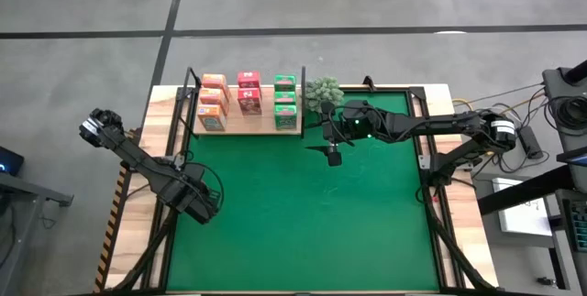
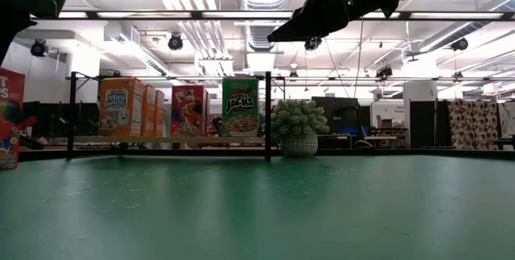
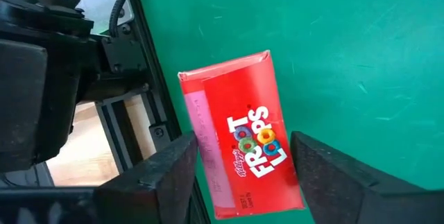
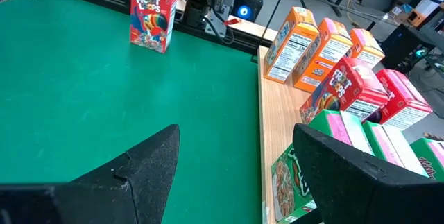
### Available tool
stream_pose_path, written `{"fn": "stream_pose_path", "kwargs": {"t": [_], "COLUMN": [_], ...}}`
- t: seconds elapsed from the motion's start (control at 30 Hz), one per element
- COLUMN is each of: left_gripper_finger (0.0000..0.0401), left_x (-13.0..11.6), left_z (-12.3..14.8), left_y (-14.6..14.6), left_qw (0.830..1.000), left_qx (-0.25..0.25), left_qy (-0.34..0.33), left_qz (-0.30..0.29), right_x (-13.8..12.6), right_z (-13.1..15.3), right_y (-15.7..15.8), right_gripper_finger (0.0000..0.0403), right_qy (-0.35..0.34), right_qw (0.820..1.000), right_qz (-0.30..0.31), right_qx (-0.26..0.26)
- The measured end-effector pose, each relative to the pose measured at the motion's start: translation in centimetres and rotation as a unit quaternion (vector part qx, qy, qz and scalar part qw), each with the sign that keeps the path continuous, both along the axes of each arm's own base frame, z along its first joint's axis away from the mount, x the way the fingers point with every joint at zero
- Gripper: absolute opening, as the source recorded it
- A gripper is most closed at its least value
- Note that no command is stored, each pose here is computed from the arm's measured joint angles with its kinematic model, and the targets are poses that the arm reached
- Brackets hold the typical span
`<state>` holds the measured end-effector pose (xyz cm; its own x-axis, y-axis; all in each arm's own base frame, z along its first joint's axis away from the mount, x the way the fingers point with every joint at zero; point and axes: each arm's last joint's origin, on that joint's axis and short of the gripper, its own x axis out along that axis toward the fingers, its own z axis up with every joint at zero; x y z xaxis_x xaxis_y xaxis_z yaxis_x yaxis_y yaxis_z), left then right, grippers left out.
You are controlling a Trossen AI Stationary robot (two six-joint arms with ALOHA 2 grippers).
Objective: Stack cereal on shelf
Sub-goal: Put the red cereal box on the shelf aligned with the other red cereal box
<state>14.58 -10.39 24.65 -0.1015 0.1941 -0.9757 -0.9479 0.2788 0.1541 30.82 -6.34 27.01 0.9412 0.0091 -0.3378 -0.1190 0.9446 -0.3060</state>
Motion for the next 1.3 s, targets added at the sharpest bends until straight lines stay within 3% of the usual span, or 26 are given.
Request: {"fn": "stream_pose_path", "kwargs": {"t": [0.33, 0.47, 0.57, 0.7, 0.8, 1.0, 1.23, 1.3], "left_gripper_finger": [0.0167, 0.0165, 0.0165, 0.0164, 0.0164, 0.0164, 0.0164, 0.0164], "left_x": [0.1, 0.9, 2.1, 4.1, 5.6, 8.3, 10.0, 10.2], "left_z": [0.0, 1.9, 4.1, 7.1, 8.9, 11.0, 11.5, 11.3], "left_y": [-0.1, -0.4, -0.1, 0.9, 2.6, 7.2, 12.8, 14.3], "left_qw": [1.000, 0.996, 0.986, 0.960, 0.943, 0.894, 0.811, 0.795], "left_qx": [-0.006, -0.028, -0.007, 0.061, 0.094, 0.132, 0.151, 0.143], "left_qy": [-0.003, -0.029, -0.080, -0.138, -0.137, -0.078, 0.031, 0.035], "left_qz": [-0.017, -0.077, -0.147, -0.236, -0.288, -0.422, -0.565, -0.589], "right_x": [0.0, 0.0, 0.0, 0.0, 0.0, 0.0, 0.0, 0.0], "right_z": [0.0, 0.0, 0.0, 0.0, 0.0, 0.0, 0.0, 0.0], "right_y": [0.0, 0.0, 0.0, 0.0, 0.0, 0.0, 0.0, 0.0], "right_gripper_finger": [0.0272, 0.0272, 0.0272, 0.0272, 0.0272, 0.0272, 0.0272, 0.0272], "right_qy": [0.000, 0.000, 0.000, -0.001, -0.003, -0.002, -0.001, 0.000], "right_qw": [1.000, 1.000, 1.000, 1.000, 1.000, 1.000, 1.000, 1.000], "right_qz": [0.000, 0.000, 0.000, 0.000, 0.000, 0.000, 0.001, 0.001], "right_qx": [0.000, 0.000, 0.000, -0.001, -0.001, -0.002, -0.003, -0.002]}}
